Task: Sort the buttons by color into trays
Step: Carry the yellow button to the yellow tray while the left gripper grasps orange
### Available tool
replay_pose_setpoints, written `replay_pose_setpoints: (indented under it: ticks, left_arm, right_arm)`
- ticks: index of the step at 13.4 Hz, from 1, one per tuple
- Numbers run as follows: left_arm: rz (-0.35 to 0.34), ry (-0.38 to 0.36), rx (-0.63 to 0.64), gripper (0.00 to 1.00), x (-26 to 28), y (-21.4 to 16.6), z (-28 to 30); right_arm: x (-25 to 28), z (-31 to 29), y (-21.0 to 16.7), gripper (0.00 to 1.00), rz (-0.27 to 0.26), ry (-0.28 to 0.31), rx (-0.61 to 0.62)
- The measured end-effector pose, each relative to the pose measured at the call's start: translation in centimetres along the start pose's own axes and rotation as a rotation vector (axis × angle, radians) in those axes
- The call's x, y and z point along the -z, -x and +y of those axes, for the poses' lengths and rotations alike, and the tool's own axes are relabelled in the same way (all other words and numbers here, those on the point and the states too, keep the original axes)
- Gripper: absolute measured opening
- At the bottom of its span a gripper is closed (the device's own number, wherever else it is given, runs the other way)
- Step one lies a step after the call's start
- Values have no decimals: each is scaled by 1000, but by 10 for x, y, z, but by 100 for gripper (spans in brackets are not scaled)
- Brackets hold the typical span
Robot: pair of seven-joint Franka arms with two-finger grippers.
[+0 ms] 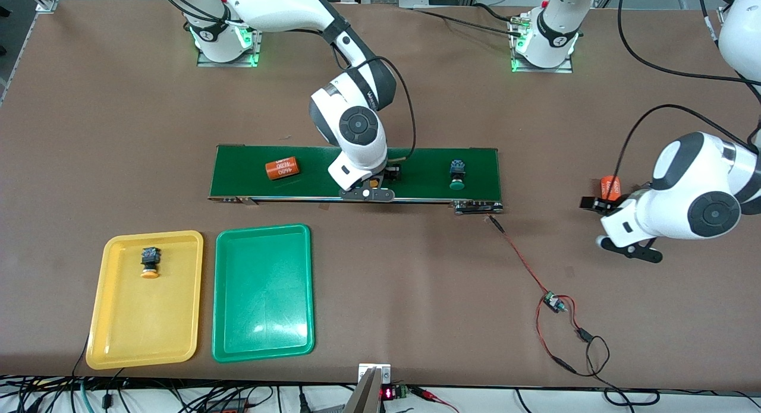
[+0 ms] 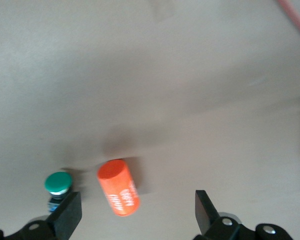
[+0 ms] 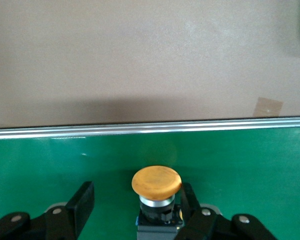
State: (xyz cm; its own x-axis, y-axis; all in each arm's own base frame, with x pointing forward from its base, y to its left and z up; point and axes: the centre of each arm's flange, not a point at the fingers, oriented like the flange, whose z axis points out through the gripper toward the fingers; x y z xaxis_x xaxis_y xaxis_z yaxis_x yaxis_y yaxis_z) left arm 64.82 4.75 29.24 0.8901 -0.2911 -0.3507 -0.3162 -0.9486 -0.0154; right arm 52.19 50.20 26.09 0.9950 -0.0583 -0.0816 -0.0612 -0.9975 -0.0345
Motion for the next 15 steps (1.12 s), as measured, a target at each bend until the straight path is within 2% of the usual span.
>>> replay_pose_setpoints:
  ticks: [3,9,12,14,15]
  left_arm:
    - [-38,-58,-71,100,-20,5,-26]
    - [-98,-44,-89,100,-59,27,-66]
    - [-97,-18,-119,100,-91,31,-56]
    - [-111,4,-125,82,-109,37,-55]
    - [-121,15,-125,82,-117,41,-56]
  right_arm:
    - [-1,1,0,41,-1,2,26]
    - [2,1,-2,39,5,-1,38]
    - [27,-2,-7,39,37,-32,38]
    - [64,2,-11,39,61,-57,30]
    - [85,10,-15,39,72,-67,18]
